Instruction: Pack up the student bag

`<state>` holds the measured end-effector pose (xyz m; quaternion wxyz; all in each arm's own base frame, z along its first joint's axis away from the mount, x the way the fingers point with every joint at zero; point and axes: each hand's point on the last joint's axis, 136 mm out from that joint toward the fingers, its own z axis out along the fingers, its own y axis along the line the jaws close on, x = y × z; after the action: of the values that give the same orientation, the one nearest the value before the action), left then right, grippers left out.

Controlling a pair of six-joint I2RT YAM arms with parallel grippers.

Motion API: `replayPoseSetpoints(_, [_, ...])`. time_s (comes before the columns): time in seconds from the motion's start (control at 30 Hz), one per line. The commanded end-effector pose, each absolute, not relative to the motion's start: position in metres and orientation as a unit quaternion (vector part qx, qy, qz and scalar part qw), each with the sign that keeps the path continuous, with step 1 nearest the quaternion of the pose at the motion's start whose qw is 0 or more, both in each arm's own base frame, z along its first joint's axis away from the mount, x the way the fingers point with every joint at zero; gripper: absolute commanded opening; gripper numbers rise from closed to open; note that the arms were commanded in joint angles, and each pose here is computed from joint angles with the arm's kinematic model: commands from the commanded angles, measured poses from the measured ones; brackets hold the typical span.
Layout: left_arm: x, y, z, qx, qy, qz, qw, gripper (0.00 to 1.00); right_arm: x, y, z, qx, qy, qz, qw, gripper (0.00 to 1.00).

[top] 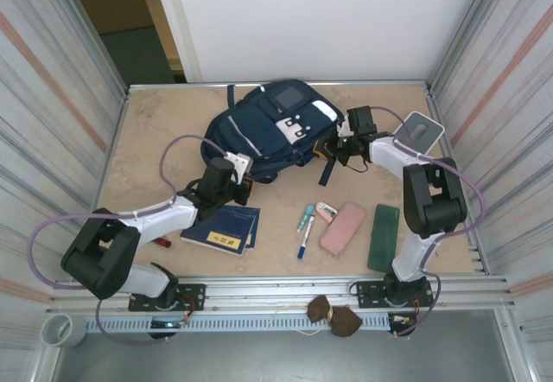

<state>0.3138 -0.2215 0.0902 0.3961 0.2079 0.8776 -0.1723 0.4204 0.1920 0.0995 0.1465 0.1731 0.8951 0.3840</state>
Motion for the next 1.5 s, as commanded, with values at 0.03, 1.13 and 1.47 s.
replayPoseSetpoints(0.03, [0.317, -0.255, 0.105, 0.24, 0.864, -0.21, 0.39, 0.0, 0.463, 0.158, 0.091, 0.179, 0.891, 0.38, 0.173, 0.27])
replayPoseSetpoints(1.13, [0.304, -0.342, 0.121, 0.258, 0.841, -0.285, 0.38, 0.0, 0.373, 0.231, 0.087, 0.166, 0.9, 0.359, 0.182, 0.25])
replayPoseSetpoints(1.47, [0.3, -0.262, 0.105, 0.247, 0.869, -0.243, 0.354, 0.0, 0.388, 0.176, 0.098, 0.148, 0.906, 0.342, 0.198, 0.0])
